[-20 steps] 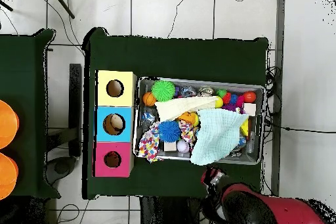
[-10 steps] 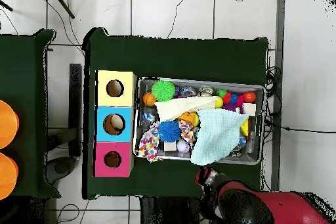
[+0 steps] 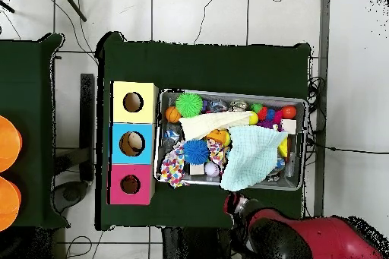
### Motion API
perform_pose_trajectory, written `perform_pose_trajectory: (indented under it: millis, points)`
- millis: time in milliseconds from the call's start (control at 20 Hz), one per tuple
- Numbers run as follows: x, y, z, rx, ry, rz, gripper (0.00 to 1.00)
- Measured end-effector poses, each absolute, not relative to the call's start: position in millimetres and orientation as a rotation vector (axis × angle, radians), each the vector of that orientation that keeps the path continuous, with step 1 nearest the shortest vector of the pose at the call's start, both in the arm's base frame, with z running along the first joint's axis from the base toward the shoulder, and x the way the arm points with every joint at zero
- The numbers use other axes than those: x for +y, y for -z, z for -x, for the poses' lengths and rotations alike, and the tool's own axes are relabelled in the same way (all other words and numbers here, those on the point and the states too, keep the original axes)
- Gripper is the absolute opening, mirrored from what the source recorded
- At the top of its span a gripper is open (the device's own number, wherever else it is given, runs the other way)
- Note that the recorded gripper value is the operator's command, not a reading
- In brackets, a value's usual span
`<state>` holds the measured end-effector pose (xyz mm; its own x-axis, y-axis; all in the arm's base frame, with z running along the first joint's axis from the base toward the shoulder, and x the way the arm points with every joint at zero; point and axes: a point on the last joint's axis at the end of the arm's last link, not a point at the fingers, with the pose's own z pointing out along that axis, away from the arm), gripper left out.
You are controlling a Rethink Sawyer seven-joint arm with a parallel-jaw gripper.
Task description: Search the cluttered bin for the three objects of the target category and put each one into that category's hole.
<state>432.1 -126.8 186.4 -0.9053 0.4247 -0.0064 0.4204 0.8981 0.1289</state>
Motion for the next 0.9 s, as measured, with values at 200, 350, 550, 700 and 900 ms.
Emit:
perform_pose_trajectory:
  millis: [200,350,550,700,900]
  points:
    - [-129,-201,-444,3.032,-0.173,-0.674,1.0]
    - [-126,-217,-456,3.068,-0.153,-0.703,1.0]
    - [-115,-234,-471,3.115,-0.122,-0.697,1.0]
    - [-101,-239,-475,3.112,-0.102,-0.639,1.0]
    - [-84,-230,-473,3.071,-0.074,-0.525,1.0]
